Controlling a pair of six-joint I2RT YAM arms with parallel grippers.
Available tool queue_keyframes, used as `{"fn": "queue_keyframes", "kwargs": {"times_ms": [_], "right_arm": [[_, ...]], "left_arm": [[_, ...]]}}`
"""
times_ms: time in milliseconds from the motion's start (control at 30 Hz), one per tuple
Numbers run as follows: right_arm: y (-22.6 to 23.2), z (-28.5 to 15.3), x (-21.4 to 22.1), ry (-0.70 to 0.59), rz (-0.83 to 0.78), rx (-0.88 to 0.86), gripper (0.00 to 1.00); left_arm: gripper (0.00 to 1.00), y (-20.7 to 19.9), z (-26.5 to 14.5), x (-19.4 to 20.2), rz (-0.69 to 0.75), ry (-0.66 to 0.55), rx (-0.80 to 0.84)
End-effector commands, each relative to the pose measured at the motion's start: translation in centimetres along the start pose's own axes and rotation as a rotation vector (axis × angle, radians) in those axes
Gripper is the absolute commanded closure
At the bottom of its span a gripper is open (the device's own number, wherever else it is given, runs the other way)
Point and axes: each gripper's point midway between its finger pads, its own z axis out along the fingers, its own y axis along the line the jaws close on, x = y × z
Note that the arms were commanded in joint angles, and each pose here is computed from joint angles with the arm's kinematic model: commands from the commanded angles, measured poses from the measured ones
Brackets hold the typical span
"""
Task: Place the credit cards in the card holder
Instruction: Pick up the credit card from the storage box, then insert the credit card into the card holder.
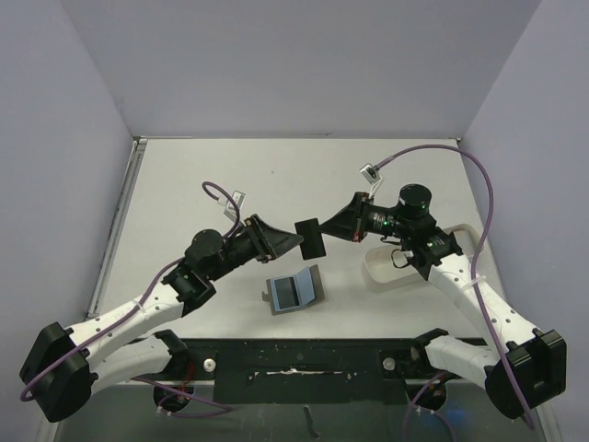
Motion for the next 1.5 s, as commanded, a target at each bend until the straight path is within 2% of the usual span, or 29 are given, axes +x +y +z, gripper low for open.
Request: {"fn": "queue_keyframes", "kwargs": {"times_ms": [0, 100, 267, 367, 633, 733, 867, 1033, 1233, 1467], "right_arm": [[2.0, -0.2, -0.7, -0.024, -0.044, -0.066, 1.0], [1.9, -0.2, -0.5, -0.023, -0.039, -0.068, 1.0], [1.4, -0.1, -0.1, -0.016, -0.025, -0.06, 1.0], [1.2, 0.0, 0.2, -0.006, -0.011, -0.061, 0.99], [-0.1, -0.1, 0.2, -0.015, -0.006, 0.018, 0.62], [-1.3, -0.3, 0.3, -0.031, 0.01, 0.086, 0.54], [-4.0, -0.6, 1.2, -0.023, 0.044, 0.214, 0.52], [-8.0, -1.5, 3.2, 0.046, 0.112, 0.424, 0.54], [-10.7, -2.2, 5.2, 0.119, 0.125, 0.597, 0.58], [-11.5, 0.0, 8.0, 0.212, 0.102, 0.679, 0.58]], "left_arm": [[0.64, -2.2, 0.0, -1.2, 0.013, -0.044, 0.096], [0.74, -2.3, 0.0, -1.1, 0.014, -0.042, 0.102], [1.0, -2.3, -0.3, -1.1, 0.006, -0.049, 0.114], [1.0, -2.2, -0.4, -1.0, 0.012, -0.047, 0.113], [1.0, -0.3, -1.1, -1.0, 0.026, -0.054, 0.045], [1.0, 0.8, -1.2, -0.8, 0.06, -0.042, -0.004], [1.0, 3.6, -1.5, -0.3, 0.096, -0.016, -0.138], [1.0, 6.9, -2.1, 0.8, 0.099, 0.039, -0.279], [1.0, 9.7, -3.2, 3.1, 0.078, 0.124, -0.356], [1.0, 11.8, -4.2, 4.6, 0.021, 0.144, -0.389]]}}
